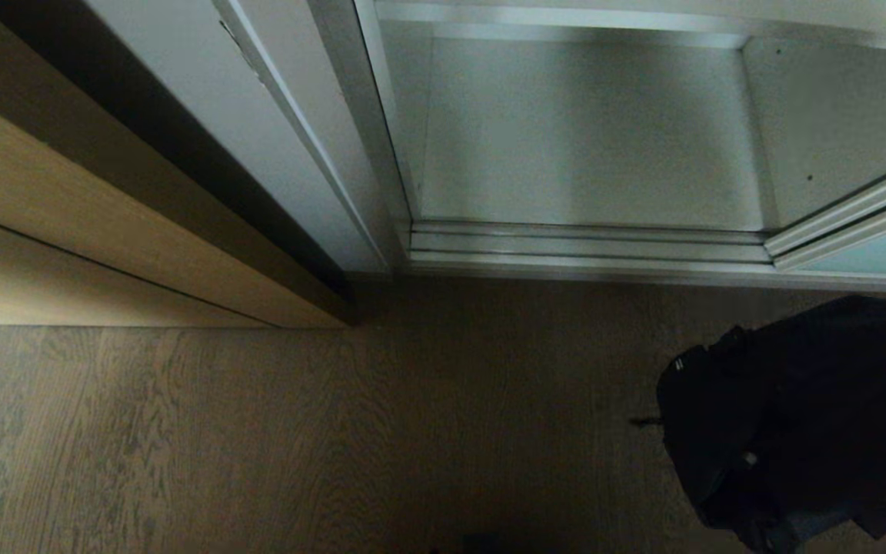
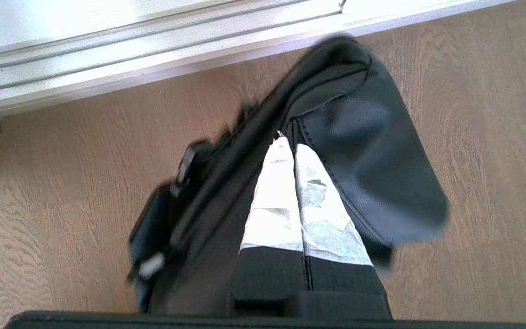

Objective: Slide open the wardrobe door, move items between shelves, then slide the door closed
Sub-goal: Place the bag on the higher shelf

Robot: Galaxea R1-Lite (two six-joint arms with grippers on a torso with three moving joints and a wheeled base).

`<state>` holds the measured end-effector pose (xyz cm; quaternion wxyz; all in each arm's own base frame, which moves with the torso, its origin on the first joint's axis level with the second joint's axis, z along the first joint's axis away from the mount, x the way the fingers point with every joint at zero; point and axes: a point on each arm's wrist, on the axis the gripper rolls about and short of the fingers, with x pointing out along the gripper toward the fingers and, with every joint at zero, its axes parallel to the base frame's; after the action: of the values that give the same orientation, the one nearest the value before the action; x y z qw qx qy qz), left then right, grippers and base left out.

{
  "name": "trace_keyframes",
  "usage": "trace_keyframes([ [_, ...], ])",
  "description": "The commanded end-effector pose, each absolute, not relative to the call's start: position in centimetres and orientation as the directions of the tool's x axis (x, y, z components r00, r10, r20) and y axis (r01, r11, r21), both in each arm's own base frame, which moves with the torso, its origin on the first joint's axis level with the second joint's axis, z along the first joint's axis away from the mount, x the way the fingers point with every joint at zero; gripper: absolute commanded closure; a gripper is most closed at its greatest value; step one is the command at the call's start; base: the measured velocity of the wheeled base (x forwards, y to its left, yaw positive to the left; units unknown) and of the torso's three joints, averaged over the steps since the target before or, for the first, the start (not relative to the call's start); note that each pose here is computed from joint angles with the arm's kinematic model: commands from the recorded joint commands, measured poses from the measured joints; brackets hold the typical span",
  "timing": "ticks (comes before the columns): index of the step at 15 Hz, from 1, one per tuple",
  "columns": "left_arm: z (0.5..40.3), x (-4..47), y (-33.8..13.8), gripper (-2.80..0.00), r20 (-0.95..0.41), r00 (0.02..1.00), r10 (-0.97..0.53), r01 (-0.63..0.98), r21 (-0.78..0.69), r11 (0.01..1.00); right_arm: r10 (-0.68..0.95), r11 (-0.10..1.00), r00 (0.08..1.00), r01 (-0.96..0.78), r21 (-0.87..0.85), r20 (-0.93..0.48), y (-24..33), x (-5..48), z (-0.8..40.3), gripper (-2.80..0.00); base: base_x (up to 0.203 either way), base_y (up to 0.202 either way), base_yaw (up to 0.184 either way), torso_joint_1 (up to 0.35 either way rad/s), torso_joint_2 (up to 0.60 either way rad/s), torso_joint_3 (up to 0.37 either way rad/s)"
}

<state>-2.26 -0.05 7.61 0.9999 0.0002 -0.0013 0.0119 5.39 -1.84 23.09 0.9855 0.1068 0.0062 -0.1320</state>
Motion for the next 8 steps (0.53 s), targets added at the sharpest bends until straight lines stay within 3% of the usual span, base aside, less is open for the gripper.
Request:
trace_keyframes([
  [1,7.62,-2.24,-0.04,0.00,0.002,1.000,0.025,-0.025,0.000,1.000,-0.257,0.943,0.965,0.261,0.209,-0.044,-1.86,5.46,23.04,0.00,0.000,0.000,0.000,0.000,0.00,0.000],
  [5,7.62,-2.24,-0.04,0.00,0.002,1.000,0.023,-0.023,0.000,1.000,-0.256,0.942,0.965,0.261,0.210,-0.052,-1.91,5.60,22.96,0.00,0.000,0.000,0.000,0.001,0.00,0.014],
  [8,7.63,-2.25,-0.05,0.00,0.002,1.000,0.024,-0.024,0.000,1.000,-0.257,0.942,0.965,0.262,0.209,-0.052,-1.89,5.55,22.91,0.00,0.000,0.000,0.000,0.001,0.00,0.149],
])
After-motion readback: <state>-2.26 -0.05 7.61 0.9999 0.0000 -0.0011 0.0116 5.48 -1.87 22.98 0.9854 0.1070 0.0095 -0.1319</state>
